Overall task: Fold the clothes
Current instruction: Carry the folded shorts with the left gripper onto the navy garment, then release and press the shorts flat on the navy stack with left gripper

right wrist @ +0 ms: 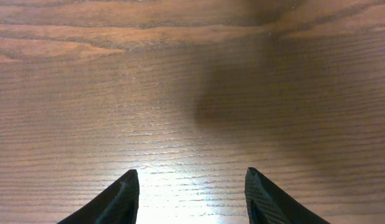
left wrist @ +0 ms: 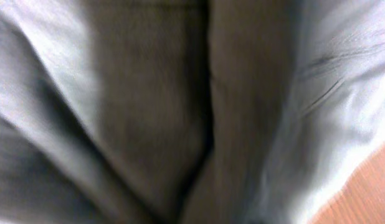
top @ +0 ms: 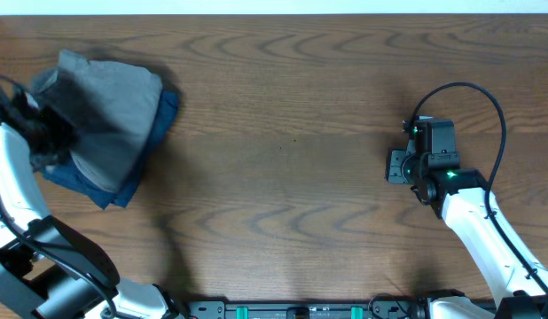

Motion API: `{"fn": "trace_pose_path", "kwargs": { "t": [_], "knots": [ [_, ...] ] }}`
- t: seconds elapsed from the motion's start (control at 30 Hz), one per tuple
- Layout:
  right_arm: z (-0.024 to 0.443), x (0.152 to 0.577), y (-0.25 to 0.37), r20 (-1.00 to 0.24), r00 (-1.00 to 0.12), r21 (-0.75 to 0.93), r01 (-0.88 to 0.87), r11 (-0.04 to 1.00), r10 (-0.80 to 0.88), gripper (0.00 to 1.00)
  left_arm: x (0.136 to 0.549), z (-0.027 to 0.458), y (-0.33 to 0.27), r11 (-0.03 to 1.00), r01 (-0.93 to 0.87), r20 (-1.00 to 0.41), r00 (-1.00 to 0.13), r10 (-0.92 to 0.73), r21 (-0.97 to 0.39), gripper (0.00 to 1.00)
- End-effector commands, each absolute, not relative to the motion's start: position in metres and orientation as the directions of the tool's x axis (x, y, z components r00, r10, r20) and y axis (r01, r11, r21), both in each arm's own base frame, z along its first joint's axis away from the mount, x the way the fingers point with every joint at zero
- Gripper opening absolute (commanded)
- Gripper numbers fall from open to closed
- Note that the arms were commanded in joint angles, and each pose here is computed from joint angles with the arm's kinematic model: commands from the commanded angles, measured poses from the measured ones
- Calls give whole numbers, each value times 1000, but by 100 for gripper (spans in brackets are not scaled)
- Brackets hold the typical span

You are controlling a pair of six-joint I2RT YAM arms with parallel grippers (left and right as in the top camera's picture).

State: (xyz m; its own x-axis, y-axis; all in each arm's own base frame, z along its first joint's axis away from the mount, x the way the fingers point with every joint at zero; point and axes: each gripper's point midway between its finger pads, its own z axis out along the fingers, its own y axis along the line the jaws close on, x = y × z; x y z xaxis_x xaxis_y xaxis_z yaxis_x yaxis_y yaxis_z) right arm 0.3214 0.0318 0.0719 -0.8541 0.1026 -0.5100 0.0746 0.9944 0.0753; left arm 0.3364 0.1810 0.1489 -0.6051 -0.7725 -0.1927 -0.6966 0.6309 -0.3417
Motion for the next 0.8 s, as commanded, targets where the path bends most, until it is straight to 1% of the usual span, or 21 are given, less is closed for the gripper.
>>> {"fn": "trace_pose_path", "kwargs": {
  "t": [0.0,0.03,0.07,0.13,0.2,0.23,0.3,0.4,0.47,0.5,0.57,0.7,0.77],
  "knots": [
    [77,324,26,-524,-845,66,82,994,105,54,323,160,163,511,-736,-70,-540,-839,-443,98],
    [77,324,26,-523,-846,66,82,994,105,53,319,160,163,461,-768,-34,-499,-866,-444,98],
    [77,323,26,-522,-846,66,83,994,105,54,318,163,162,436,-773,-16,-484,-875,-462,98],
    [76,323,26,-518,-849,65,83,994,104,54,325,178,153,421,-718,-7,-502,-865,-554,98],
    [76,322,26,-517,-850,64,83,994,104,54,333,199,142,427,-640,-31,-533,-845,-639,98],
    [76,322,26,-517,-850,64,83,994,104,54,338,214,136,441,-584,-64,-553,-831,-682,98],
    [76,323,26,-519,-848,65,83,994,105,54,347,239,128,483,-492,-152,-569,-808,-724,99],
    [76,323,26,-521,-847,66,83,994,105,54,355,260,129,583,-434,-306,-554,-774,-687,100],
    [76,323,26,-518,-849,65,83,994,105,54,360,262,137,641,-457,-388,-532,-753,-617,91],
    [76,322,26,-516,-850,65,83,994,105,54,362,261,138,652,-462,-403,-529,-746,-601,89],
    [75,321,26,-511,-853,64,84,994,105,54,368,256,143,669,-479,-424,-526,-737,-569,87],
    [73,317,26,-498,-861,61,85,995,104,54,380,245,153,672,-486,-433,-520,-736,-558,87],
    [72,316,26,-493,-864,60,85,995,103,54,381,232,166,669,-536,-434,-510,-742,-514,87]
  ]
}}
